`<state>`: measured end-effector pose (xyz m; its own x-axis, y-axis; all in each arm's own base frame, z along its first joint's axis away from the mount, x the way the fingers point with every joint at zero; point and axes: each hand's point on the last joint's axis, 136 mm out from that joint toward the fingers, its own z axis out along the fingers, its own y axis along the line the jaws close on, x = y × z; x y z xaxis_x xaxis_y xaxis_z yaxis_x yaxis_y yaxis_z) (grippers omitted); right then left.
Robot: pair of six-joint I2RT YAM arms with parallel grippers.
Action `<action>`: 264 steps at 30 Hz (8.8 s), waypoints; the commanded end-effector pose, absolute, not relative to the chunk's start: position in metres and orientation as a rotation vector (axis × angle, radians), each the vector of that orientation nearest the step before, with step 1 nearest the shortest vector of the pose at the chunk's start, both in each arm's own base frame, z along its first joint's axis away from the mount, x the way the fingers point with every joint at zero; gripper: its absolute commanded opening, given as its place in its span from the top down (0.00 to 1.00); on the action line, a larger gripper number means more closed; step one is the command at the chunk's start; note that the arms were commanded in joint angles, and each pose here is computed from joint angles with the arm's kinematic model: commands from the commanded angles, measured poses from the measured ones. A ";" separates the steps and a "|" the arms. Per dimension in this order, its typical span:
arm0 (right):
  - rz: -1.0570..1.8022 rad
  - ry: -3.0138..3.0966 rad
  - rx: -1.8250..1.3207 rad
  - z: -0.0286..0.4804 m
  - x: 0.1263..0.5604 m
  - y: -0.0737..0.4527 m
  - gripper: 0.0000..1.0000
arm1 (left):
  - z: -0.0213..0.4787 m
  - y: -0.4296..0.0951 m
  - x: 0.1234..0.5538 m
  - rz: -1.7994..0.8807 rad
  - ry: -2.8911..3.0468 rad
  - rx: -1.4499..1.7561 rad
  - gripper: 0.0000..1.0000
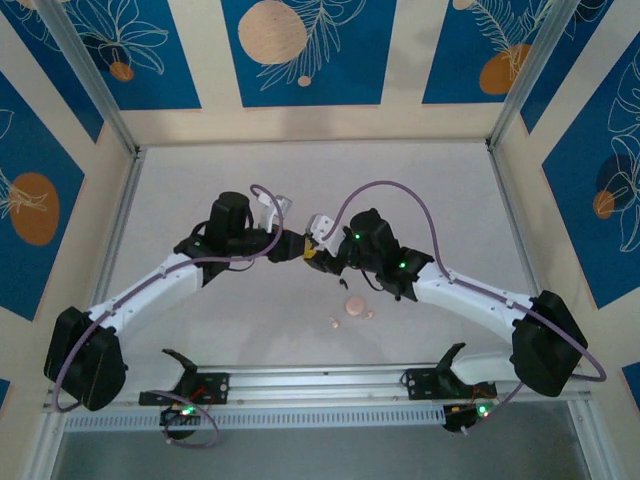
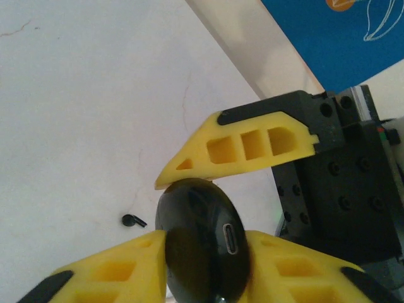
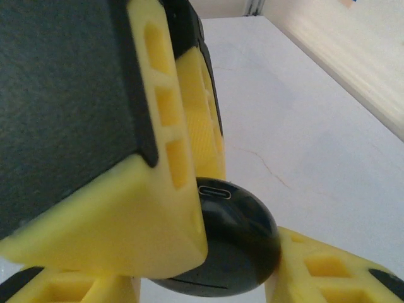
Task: Insert the wireless bluetooth earbuds into the charging case
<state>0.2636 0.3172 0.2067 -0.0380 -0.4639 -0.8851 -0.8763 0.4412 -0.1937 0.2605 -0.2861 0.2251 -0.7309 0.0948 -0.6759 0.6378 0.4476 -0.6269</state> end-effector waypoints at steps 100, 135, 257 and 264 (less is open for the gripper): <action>1.442 1.293 -1.254 0.320 0.189 0.288 0.69 | 0.321 -0.299 0.192 -1.581 1.108 1.060 0.83; 0.731 1.693 -1.518 0.231 0.227 0.296 0.82 | 0.220 -0.256 0.210 -0.770 1.545 1.326 0.35; 1.290 1.298 -1.363 0.297 0.201 0.297 0.84 | 0.298 -0.285 0.202 -1.081 1.060 1.144 0.82; 1.181 1.382 -1.375 0.289 0.203 0.290 0.87 | 0.280 -0.283 0.205 -1.001 1.151 1.199 0.52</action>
